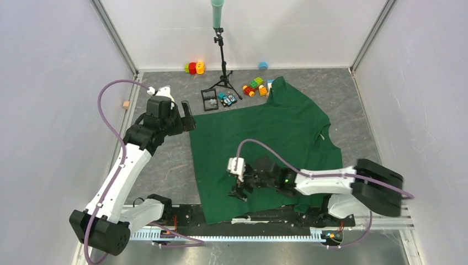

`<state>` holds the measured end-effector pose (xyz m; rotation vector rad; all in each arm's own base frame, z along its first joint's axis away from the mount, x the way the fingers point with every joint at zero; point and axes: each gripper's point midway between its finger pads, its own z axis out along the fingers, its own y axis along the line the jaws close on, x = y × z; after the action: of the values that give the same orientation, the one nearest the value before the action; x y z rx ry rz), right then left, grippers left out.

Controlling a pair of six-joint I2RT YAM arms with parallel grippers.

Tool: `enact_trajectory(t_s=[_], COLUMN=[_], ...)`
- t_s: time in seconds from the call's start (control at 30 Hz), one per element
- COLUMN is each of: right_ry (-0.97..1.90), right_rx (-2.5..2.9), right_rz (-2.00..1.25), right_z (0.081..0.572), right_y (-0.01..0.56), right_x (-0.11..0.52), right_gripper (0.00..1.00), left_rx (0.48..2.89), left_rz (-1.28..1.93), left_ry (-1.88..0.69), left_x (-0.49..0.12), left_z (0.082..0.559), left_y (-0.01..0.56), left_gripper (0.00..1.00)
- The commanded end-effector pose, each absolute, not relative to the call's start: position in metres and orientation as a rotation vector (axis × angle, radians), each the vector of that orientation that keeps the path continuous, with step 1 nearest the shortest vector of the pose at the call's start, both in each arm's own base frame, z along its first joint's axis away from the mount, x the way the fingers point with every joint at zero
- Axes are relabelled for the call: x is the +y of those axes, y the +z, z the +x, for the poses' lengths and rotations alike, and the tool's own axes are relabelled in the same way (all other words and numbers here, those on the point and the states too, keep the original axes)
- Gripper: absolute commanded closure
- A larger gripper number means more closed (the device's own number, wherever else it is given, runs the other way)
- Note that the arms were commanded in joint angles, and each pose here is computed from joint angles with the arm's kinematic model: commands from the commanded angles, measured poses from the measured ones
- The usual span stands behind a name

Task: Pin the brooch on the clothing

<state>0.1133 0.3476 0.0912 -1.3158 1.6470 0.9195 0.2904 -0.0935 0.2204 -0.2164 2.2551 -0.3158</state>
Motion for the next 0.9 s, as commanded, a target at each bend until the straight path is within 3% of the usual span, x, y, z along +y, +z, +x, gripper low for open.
enact_trajectory(t_s=[0.0,0.23,0.87], right_ry=[0.826,0.697,0.63], right_rx=[1.447,1.454,1.67], right_rz=[-1.354,-1.474,-1.545], right_z=[0.129,0.129,0.138], right_y=[0.112,0.074,-0.008], right_x=[0.401,0.447,0.489], right_gripper=[0.16,0.16,0.15], left_rx=[2.262,2.269,2.29], left_rz=[-0.177,-0.23,-0.283], left_ry=[0.068,0.19,0.119], left_x=[-0.036,-0.011,-0.007], left_z=[0.275,0.272,0.277], left_y=[0.216,0.184,0.17], left_gripper=[0.0,0.0,0.0])
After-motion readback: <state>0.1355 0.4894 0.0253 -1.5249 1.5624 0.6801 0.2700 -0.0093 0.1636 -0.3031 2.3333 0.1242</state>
